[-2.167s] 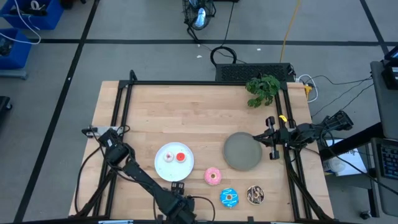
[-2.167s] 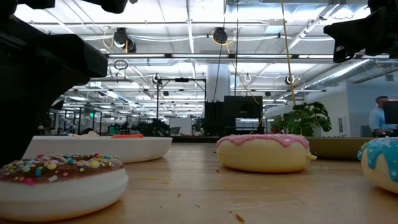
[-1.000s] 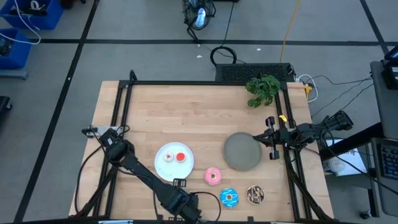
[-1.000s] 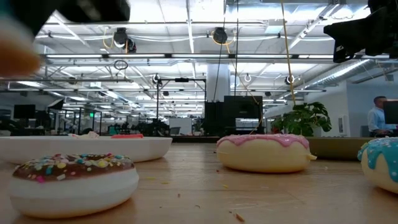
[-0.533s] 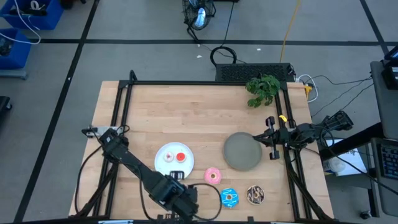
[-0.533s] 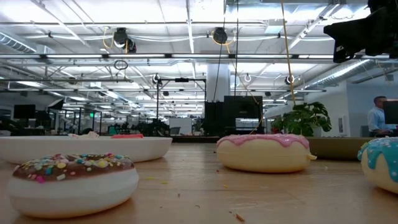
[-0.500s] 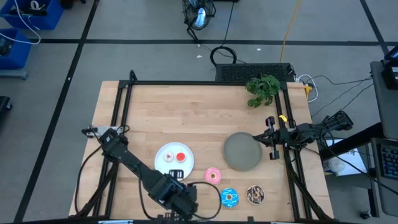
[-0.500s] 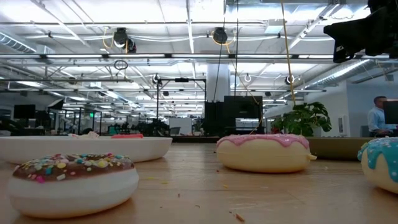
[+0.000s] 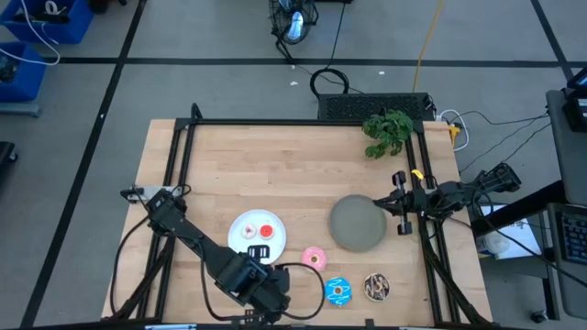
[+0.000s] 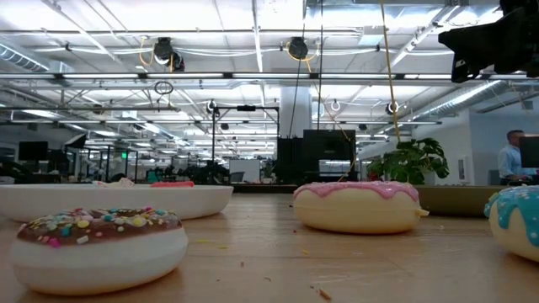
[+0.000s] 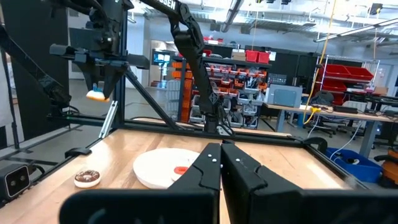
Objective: Pick & Place donuts
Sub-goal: Put the small light blue donut on the white plate
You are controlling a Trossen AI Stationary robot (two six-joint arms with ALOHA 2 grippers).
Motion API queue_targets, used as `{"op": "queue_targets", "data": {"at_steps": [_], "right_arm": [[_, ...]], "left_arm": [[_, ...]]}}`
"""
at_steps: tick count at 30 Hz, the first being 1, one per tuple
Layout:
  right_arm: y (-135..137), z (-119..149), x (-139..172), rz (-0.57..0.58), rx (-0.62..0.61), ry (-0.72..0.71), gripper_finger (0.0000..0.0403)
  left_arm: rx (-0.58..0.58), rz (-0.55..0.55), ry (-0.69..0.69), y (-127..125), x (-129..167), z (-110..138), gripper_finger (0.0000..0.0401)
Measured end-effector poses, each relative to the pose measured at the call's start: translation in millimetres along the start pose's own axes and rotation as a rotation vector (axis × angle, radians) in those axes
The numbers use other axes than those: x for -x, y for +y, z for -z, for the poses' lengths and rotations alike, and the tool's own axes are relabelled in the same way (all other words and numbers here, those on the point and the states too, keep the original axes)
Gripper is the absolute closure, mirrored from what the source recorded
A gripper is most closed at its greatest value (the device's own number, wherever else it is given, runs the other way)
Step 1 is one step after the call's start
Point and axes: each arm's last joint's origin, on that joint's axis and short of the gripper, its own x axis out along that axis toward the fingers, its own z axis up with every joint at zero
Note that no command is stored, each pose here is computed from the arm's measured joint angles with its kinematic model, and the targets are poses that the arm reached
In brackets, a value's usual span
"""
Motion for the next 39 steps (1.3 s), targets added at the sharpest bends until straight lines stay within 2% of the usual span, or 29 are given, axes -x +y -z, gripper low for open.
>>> {"op": "queue_targets", "data": {"at_steps": [9,12,18,25,28,32,35,39], "right_arm": [[0,0,0,0.000,0.000,0.000,0.0403],[0,0,0,0.000,0.000,0.000,0.0403],[0,0,0,0.000,-0.002,0.000,0.0403],[0,0,0,0.000,-0.003,0.000,0.0403],[0,0,0,0.000,-0.003,-0.002,0.0403],[0,0,0,0.000,-0.003,-0.004,0.0403],[0,0,0,0.000,-0.002,-0.005,0.0403],[0,0,0,0.000,0.002,-0.004,0.0403]], "left_arm": [[0.023,-0.021,0.050,3,0,4,0.0288],[-0.019,-0.013,0.048,2,2,6,0.0288],[-0.022,-0.014,-0.021,8,25,11,0.0288],[0.012,-0.057,-0.155,31,62,15,0.0288],[0.042,-0.099,-0.165,49,66,16,0.0288],[0.121,-0.197,-0.123,78,56,22,0.0288],[0.152,-0.242,-0.032,93,32,33,0.0288],[0.159,-0.167,0.016,97,-3,46,0.0288]]}}
